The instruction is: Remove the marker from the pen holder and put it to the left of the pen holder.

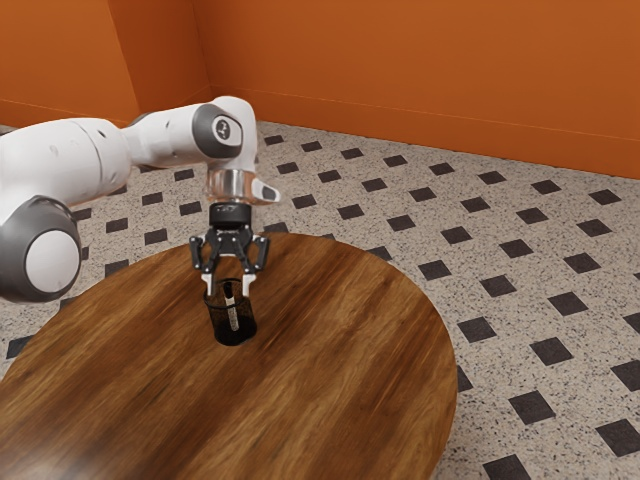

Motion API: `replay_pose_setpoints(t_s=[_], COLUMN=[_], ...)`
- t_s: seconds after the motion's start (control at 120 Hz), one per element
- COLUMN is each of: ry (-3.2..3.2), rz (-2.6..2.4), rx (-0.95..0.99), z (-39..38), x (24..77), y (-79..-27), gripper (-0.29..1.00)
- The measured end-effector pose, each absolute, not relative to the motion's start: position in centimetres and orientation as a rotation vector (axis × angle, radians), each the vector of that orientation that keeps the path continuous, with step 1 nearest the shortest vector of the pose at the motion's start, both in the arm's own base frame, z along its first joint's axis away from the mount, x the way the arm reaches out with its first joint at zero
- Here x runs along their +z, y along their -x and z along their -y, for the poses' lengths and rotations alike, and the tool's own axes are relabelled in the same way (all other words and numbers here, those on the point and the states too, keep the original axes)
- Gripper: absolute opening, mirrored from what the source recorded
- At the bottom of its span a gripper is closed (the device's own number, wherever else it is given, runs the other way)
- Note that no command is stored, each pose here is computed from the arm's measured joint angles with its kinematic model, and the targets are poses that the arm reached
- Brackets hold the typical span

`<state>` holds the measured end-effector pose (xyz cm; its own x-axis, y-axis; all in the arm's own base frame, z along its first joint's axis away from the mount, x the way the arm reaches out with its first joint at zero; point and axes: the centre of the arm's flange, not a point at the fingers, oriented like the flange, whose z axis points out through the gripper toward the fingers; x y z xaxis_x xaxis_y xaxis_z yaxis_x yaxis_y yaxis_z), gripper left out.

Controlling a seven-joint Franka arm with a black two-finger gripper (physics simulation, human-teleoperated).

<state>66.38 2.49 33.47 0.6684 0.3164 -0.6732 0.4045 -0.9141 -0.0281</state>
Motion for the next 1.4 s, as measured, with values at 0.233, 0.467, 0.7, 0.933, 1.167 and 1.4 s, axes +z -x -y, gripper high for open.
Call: replay_pose_setpoints(t_s=[0.233, 0.467, 0.7, 0.933, 1.167, 1.4], ry=[-2.730, -2.671, -2.613, -2.584, -2.607, -2.668], rz=[-0.702, -0.855, -0.911, -0.917, -0.848, -0.813], rx=[-1.150, -1.110, -1.153, -1.217, -1.224, -1.167], z=[-2.5, -6.2, -6.8, -6.4, -3.8, -1.6], x=[32.0, 31.7, 30.9, 31.3, 35.3, 41.9], y=[-66.7, -67.9, -67.6, -67.0, -66.5, -64.9], gripper=[0.27, 0.19, 0.08, -0.02, -0.07, -0.08])
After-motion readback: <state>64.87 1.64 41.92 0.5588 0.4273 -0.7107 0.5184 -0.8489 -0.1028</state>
